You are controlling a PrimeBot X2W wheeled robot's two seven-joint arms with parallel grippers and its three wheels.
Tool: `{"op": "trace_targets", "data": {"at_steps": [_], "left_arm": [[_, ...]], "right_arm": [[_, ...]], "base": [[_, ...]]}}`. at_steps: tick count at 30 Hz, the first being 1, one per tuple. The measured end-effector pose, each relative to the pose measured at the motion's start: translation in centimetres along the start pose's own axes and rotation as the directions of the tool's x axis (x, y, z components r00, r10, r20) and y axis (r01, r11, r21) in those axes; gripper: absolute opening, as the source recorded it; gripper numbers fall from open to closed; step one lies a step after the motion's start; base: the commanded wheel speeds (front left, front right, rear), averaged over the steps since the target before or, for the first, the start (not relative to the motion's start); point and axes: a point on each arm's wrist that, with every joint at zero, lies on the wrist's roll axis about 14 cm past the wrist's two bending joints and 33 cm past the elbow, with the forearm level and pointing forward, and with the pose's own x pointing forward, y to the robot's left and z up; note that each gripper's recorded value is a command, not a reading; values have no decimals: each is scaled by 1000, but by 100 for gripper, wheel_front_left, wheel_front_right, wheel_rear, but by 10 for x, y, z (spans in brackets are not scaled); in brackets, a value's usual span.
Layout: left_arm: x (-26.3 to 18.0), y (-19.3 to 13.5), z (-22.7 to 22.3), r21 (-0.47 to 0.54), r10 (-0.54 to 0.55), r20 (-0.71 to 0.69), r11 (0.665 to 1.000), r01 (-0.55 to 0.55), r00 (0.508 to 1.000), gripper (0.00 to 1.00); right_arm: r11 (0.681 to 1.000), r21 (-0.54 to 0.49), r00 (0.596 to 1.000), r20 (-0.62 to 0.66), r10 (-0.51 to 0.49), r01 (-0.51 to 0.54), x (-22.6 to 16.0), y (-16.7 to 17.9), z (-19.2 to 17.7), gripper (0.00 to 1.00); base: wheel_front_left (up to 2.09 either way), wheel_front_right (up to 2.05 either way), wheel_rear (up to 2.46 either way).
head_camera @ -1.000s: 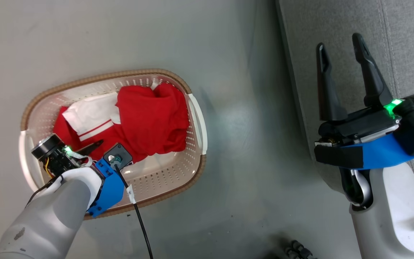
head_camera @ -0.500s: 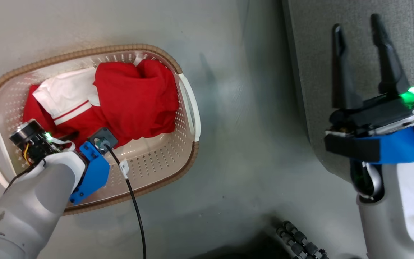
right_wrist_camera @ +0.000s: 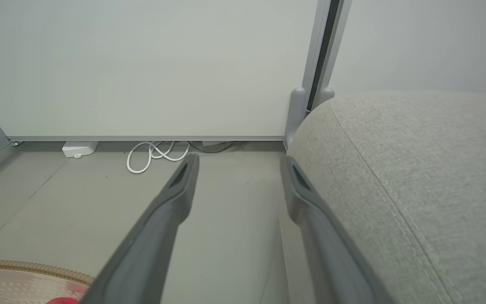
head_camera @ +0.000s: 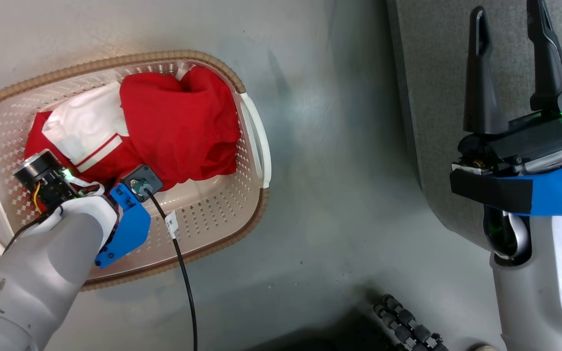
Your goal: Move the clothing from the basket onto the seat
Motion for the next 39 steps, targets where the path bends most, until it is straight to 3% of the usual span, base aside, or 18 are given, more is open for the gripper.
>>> {"op": "trace_targets", "data": {"at_steps": [9,18,29,39], "left_arm": [[-29,3,40,-37,45,170,999,-39,984,0],[-86,13,77,-93,153,349,987,-129,924,0],[-184,33,114,-252,361,520,931,-265,774,0],[-285,27,140,-374,509,660,860,-346,553,0]], "right_arm": [[1000,-3,999,38,11,-11,-1,6,20,100],[999,8,995,95,41,-42,-9,22,52,100],[996,23,988,133,80,-84,-41,43,88,100],[991,39,976,182,119,-128,-74,61,119,100]], "base": [[0,0,0],[0,0,0],[0,0,0],[0,0,0]]}}
